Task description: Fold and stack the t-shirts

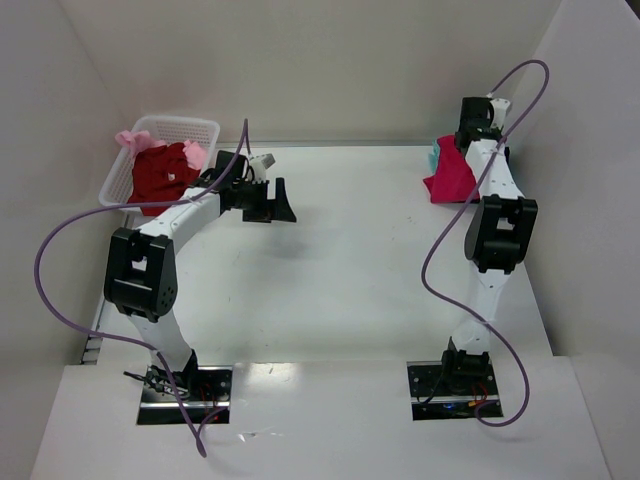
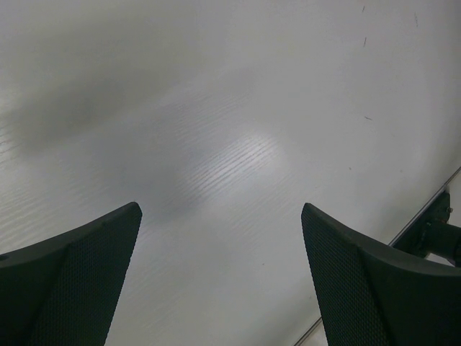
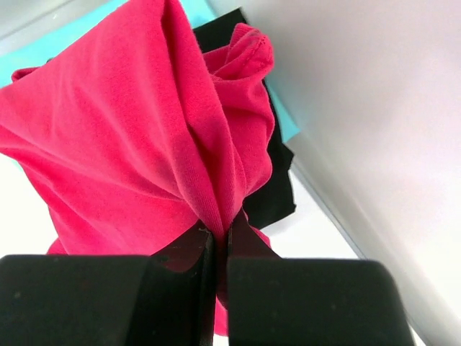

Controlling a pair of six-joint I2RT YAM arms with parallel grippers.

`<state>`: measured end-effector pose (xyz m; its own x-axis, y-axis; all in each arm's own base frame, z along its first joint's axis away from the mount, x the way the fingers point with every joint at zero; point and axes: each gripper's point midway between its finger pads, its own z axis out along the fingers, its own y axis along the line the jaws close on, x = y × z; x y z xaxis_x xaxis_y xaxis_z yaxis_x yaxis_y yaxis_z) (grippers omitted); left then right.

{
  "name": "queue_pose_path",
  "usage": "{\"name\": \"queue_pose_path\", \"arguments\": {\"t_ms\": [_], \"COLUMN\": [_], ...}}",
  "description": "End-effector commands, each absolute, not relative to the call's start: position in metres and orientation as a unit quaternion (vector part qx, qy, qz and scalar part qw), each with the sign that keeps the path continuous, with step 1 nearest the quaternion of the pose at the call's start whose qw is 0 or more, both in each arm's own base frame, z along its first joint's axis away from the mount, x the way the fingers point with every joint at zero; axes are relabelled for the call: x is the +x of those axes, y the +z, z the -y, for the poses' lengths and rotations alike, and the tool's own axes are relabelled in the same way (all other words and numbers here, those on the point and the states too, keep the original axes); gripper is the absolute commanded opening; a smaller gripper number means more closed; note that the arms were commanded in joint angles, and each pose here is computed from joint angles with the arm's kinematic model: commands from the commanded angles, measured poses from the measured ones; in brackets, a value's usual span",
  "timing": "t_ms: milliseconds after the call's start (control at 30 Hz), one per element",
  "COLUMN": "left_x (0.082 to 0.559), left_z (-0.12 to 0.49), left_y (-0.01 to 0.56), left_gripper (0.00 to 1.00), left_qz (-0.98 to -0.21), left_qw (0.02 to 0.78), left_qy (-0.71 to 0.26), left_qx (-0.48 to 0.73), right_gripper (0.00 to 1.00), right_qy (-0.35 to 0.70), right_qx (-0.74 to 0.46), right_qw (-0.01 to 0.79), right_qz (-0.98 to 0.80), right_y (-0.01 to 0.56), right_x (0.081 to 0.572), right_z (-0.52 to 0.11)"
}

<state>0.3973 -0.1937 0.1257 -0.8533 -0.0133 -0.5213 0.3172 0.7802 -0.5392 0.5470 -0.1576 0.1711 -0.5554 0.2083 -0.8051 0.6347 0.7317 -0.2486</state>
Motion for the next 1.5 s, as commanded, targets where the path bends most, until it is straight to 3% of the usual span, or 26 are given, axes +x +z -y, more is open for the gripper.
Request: {"name": "queue_pose_path", "arguments": {"t_ms": [0, 267, 367, 400, 533, 667, 800, 1000, 1233, 1467], "left_x": [0.399, 0.396, 0.396, 0.396, 0.396, 0.395, 0.393, 0.407, 0.419, 0.414], "left_z": [0.199, 0.199, 0.199, 0.199, 0.199, 0.200, 0.203, 0.212, 0.228, 0.227], "left_y": [0.129, 0.126, 0.126, 0.126, 0.126, 0.127, 0.132, 0.161, 0.249, 0.332], "left_gripper": [1.00, 1.00, 1.00, 1.00, 1.00, 1.00, 1.00, 1.00, 1.00, 1.00], "left_qz": [-0.900, -0.900, -0.900, -0.900, -0.900, -0.899, -0.895, -0.872, -0.807, -0.752], "left_qw": [0.261, 0.257, 0.257, 0.257, 0.257, 0.256, 0.255, 0.293, 0.383, 0.467], "left_qy": [-0.336, -0.338, -0.338, -0.338, -0.338, -0.342, -0.352, -0.374, -0.405, -0.394], "left_qx": [0.094, 0.099, 0.099, 0.099, 0.099, 0.100, 0.101, 0.122, 0.194, 0.246], "right_gripper": [0.00, 0.00, 0.10, 0.15, 0.63, 0.94, 1.00, 1.00, 1.00, 1.00], "right_qy": [-0.289, -0.314, -0.323, -0.323, -0.312, -0.295, -0.269, -0.169, -0.059, -0.021], "right_qx": [0.309, 0.328, 0.327, 0.327, 0.327, 0.336, 0.340, 0.317, 0.295, 0.284], "right_qw": [0.471, 0.477, 0.465, 0.465, 0.465, 0.471, 0.471, 0.504, 0.500, 0.496], "right_qz": [-0.774, -0.753, -0.757, -0.757, -0.761, -0.761, -0.768, -0.785, -0.812, -0.821], "right_y": [0.234, 0.244, 0.233, 0.233, 0.225, 0.226, 0.223, 0.229, 0.206, 0.180], "right_x": [0.546, 0.535, 0.533, 0.533, 0.535, 0.528, 0.510, 0.472, 0.444, 0.433], "right_z": [0.174, 0.182, 0.184, 0.184, 0.181, 0.176, 0.162, 0.120, 0.076, 0.038]}}
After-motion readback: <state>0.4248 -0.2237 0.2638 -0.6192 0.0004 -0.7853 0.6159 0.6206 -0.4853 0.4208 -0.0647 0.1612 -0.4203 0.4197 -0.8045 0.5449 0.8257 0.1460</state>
